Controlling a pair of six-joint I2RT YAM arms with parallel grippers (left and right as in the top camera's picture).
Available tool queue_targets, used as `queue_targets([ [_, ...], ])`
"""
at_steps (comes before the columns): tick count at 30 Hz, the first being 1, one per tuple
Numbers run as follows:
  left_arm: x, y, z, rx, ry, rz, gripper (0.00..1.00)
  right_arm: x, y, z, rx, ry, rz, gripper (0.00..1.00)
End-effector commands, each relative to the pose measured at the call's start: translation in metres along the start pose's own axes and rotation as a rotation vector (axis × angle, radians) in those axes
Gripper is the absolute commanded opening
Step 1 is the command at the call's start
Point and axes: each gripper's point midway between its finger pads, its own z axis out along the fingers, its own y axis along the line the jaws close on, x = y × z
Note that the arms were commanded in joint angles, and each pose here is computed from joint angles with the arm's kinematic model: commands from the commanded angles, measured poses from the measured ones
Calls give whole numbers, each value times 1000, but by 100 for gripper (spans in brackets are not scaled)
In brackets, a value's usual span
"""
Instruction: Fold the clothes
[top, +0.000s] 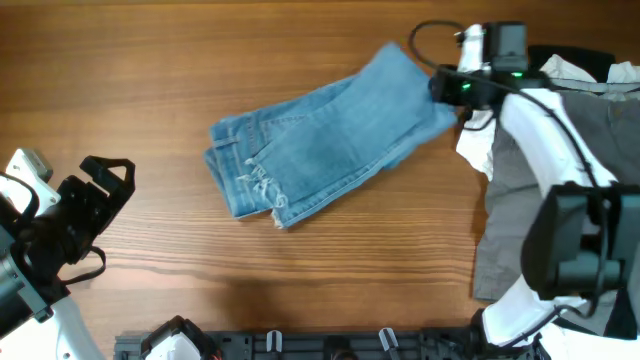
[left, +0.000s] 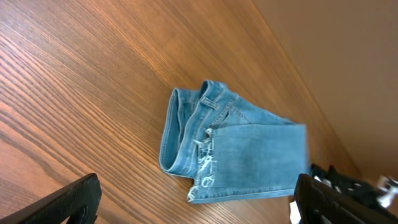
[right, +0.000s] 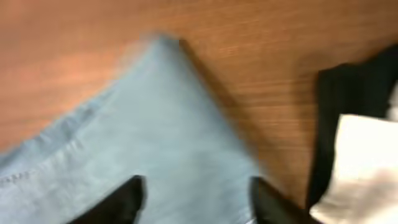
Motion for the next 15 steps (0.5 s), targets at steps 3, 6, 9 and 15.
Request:
queue_targets([
  [3, -2, -2, -2, 0, -9, 33, 100, 19, 49, -31, -198, 98, 11, 90],
  [6, -2, -2, -2, 0, -9, 33, 100, 49, 73, -30, -220, 201, -46, 86],
  [9, -2, -2, -2, 0, -9, 33, 100, 80, 114, -29, -273, 285, -161, 84],
  [15, -2, -2, -2, 0, -9, 30, 100, 139, 198, -29, -306, 359, -390, 84],
])
